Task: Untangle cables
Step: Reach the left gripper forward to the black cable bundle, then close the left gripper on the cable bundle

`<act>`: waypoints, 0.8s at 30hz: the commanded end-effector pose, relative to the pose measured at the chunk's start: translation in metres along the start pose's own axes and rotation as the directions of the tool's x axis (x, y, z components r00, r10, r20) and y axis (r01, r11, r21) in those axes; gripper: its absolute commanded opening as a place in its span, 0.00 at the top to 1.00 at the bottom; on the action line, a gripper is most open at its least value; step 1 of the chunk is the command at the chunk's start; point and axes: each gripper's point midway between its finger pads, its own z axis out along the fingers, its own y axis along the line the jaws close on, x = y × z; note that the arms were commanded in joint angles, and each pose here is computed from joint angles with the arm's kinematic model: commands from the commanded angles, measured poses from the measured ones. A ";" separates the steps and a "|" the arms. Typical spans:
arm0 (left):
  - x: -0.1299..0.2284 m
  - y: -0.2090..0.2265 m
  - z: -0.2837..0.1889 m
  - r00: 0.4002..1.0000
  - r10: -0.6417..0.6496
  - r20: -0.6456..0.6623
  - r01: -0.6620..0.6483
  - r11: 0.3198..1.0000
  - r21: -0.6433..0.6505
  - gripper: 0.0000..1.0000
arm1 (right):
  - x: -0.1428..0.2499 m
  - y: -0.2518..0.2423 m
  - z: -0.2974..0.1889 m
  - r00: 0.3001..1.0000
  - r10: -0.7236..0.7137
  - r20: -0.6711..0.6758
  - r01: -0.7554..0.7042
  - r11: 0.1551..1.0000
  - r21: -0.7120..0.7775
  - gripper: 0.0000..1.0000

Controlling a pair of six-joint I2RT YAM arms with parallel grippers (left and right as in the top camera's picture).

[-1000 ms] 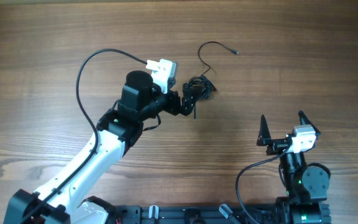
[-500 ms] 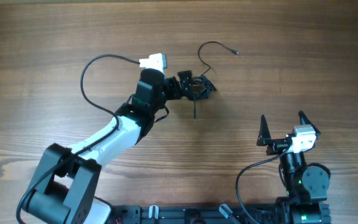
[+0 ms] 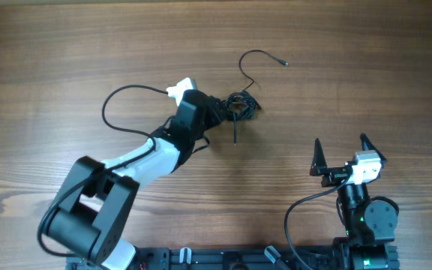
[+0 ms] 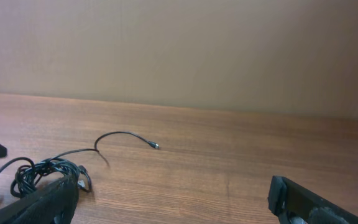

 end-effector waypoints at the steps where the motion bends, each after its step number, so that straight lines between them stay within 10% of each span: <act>1: 0.016 -0.004 0.019 1.000 0.021 -0.004 -0.021 1.000 0.012 0.42 | -0.001 -0.003 0.000 1.000 -0.006 0.007 0.006 1.000 0.016 0.00; 10: 0.025 -0.011 0.049 0.999 0.024 0.046 -0.028 0.995 0.100 0.49 | -0.001 -0.003 0.000 1.000 -0.006 0.007 0.006 1.000 0.016 0.00; 15: 0.029 -0.003 0.050 0.999 0.028 0.029 -0.030 0.997 0.067 0.96 | -0.001 -0.003 0.000 1.000 -0.006 0.007 0.006 1.000 0.015 0.00; 24: 0.002 -0.028 0.004 0.999 0.022 0.046 -0.025 0.997 0.077 0.96 | -0.001 -0.003 0.000 1.000 -0.006 0.007 0.006 1.000 0.016 0.00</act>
